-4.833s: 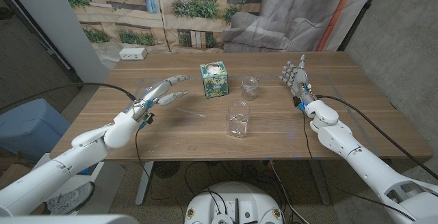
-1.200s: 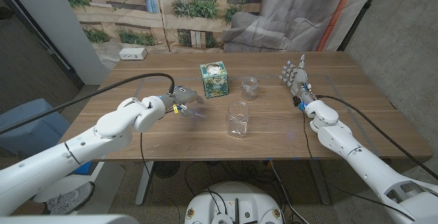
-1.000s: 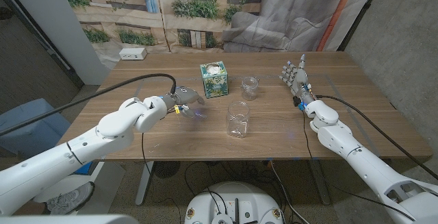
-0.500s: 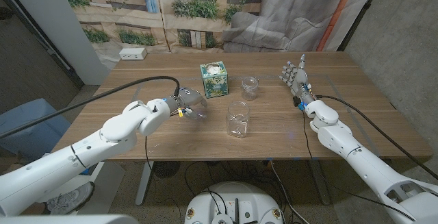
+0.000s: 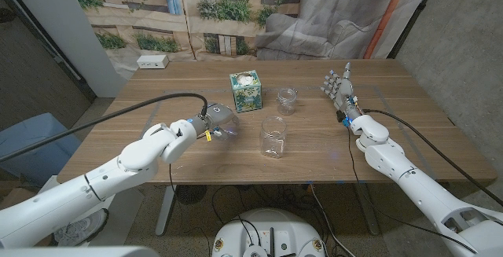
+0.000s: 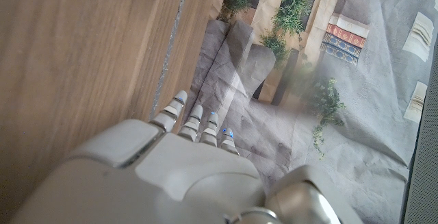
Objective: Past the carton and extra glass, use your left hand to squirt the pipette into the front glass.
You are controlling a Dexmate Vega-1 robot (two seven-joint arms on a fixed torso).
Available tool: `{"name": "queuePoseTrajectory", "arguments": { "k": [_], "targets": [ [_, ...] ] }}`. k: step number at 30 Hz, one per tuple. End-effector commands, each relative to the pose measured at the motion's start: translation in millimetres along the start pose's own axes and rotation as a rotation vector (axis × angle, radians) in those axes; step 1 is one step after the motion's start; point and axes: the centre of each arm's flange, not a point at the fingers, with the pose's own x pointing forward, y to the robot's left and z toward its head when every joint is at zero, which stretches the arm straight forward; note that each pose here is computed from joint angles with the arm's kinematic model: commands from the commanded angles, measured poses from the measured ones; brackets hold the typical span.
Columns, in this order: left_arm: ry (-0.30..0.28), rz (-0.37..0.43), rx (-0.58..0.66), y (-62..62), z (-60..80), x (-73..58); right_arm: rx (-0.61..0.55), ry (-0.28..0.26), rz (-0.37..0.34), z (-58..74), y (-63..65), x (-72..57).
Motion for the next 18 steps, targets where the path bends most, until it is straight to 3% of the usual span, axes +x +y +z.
{"name": "queuePoseTrajectory", "arguments": {
  "k": [1, 18],
  "targets": [
    [0.012, 0.007, 0.014, -4.7, 0.5, 6.6, 0.000, -0.001, 0.000, 0.0, 0.4, 0.0],
    [0.025, -0.032, 0.006, -12.3, 4.0, 19.4, 0.000, -0.001, 0.000, 0.0, 0.1, 0.1]
  ]
}}
